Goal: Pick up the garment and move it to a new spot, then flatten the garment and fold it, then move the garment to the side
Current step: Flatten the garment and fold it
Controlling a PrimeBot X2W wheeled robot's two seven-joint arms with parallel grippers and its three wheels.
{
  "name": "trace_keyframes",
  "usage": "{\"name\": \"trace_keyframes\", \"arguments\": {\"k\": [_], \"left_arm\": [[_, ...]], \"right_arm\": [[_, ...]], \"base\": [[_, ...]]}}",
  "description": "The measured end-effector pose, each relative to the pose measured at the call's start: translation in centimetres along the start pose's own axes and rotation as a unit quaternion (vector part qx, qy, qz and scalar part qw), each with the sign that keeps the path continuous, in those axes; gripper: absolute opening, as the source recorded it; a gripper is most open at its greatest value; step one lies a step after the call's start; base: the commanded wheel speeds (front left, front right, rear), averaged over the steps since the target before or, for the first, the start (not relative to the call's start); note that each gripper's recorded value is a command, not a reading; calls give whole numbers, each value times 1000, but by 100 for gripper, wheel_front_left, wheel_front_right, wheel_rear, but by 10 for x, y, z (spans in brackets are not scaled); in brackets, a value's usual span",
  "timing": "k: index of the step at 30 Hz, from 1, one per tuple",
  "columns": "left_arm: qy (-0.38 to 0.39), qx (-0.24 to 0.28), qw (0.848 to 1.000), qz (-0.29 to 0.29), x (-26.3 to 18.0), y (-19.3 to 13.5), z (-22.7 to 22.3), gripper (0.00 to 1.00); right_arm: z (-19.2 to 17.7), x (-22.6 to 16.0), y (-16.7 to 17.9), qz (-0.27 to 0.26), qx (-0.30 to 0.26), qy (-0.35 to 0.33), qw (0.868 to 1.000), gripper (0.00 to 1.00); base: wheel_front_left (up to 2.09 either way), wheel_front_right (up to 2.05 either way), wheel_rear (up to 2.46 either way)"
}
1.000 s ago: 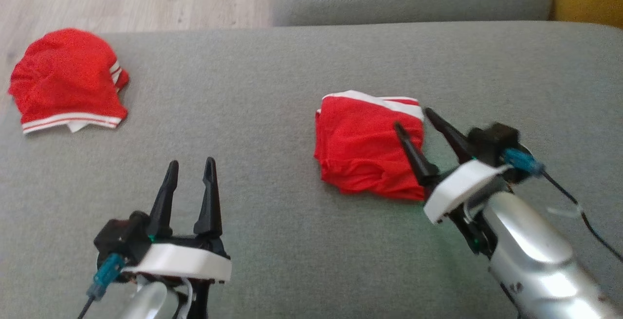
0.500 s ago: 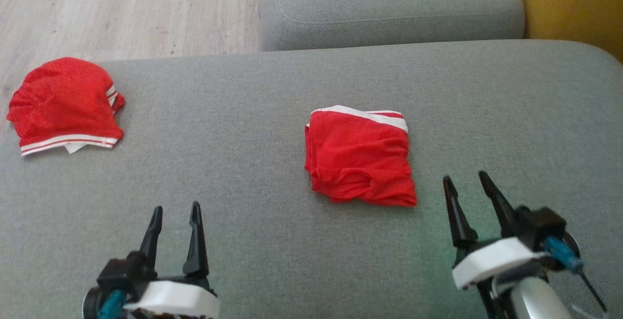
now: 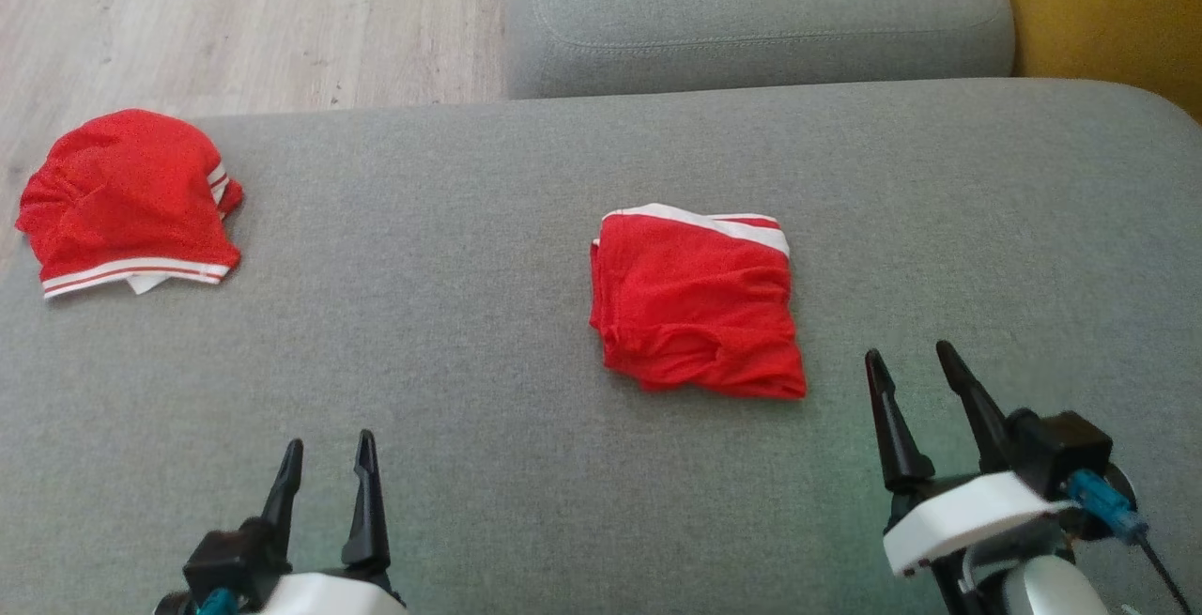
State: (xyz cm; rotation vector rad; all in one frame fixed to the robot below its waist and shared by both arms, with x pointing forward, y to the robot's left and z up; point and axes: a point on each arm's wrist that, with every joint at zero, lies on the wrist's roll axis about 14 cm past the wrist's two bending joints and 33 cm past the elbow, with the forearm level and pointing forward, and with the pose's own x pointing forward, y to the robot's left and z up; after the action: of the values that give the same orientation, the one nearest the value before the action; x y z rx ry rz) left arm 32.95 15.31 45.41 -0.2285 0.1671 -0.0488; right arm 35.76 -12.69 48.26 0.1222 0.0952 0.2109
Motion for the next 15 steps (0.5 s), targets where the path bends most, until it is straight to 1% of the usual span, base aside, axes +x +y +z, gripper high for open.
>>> {"name": "trace_keyframes", "arguments": {"k": [15], "left_arm": [[1, 0, 1000, 4, -1, 3, -1, 100]], "right_arm": [[-4, -1, 1, 1, 5, 9, 1000, 100]], "base": [[0, 0, 0]]}}
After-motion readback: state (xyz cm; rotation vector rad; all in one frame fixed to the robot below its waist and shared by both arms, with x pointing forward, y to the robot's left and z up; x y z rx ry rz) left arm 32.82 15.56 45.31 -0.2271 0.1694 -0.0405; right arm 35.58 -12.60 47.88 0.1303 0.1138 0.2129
